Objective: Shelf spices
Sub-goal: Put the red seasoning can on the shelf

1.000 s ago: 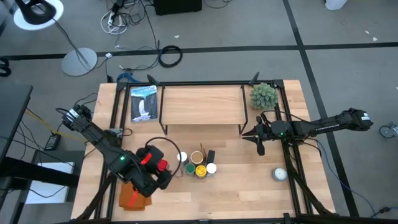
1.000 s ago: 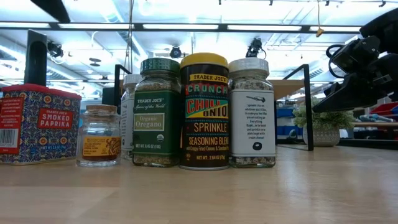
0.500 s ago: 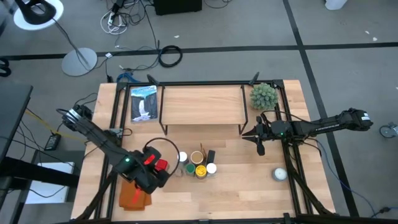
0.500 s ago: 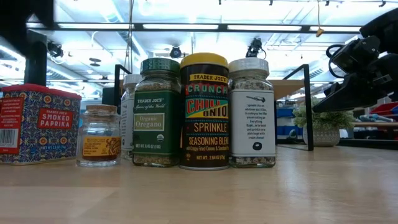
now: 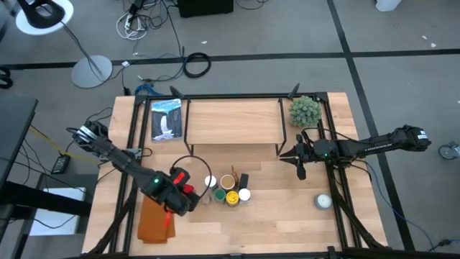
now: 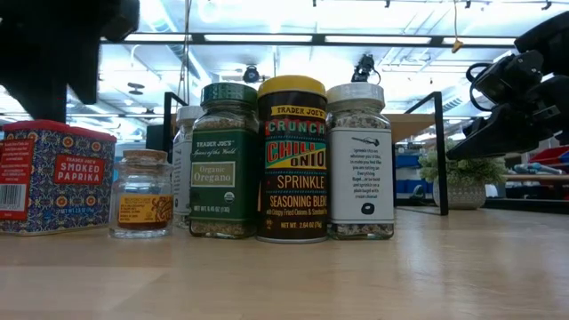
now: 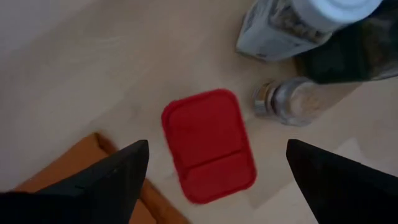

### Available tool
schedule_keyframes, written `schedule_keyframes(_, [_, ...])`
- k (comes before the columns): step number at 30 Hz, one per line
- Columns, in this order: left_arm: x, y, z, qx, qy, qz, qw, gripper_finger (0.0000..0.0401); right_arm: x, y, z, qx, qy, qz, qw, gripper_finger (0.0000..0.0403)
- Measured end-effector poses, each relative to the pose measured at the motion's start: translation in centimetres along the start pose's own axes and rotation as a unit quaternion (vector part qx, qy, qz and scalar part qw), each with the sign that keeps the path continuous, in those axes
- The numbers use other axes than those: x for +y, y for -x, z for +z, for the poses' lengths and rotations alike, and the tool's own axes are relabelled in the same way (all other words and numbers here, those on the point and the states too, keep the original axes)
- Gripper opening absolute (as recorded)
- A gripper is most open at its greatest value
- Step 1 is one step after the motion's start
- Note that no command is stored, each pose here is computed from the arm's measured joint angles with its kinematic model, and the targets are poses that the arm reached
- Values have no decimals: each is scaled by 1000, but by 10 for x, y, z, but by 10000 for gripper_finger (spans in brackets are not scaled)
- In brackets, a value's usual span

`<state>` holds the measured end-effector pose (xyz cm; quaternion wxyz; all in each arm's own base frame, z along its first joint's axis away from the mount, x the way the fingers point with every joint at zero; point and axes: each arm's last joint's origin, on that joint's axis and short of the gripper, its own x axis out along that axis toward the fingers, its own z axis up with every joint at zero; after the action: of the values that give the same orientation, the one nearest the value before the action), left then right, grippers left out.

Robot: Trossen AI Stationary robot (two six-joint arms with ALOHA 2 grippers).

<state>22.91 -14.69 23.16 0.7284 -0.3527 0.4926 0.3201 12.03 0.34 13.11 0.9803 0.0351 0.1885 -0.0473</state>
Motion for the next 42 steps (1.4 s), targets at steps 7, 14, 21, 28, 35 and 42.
schedule_keyframes(7, [-2, -2, 5, 1, -15, -8, 1000, 385, 0, 0, 0, 0, 0, 0, 1000, 64])
schedule_keyframes(14, [-4, -5, 4, 16, -14, -9, 1000, 385, 0, 0, 0, 0, 0, 0, 1000, 64])
schedule_keyframes(21, [-8, -23, -1, 24, -19, 27, 999, 385, 0, 0, 0, 0, 0, 0, 1000, 64])
schedule_keyframes(28, [-9, -35, 1, 33, -17, 47, 998, 385, 0, 0, 0, -2, 0, 0, 1000, 64])
schedule_keyframes(35, [-10, -35, 0, 34, -18, 46, 998, 367, 0, 0, 1, -4, 0, 0, 1000, 64])
schedule_keyframes(42, [-10, -35, 0, 47, -16, 46, 998, 345, 0, 0, 1, -4, -1, 1, 1000, 64])
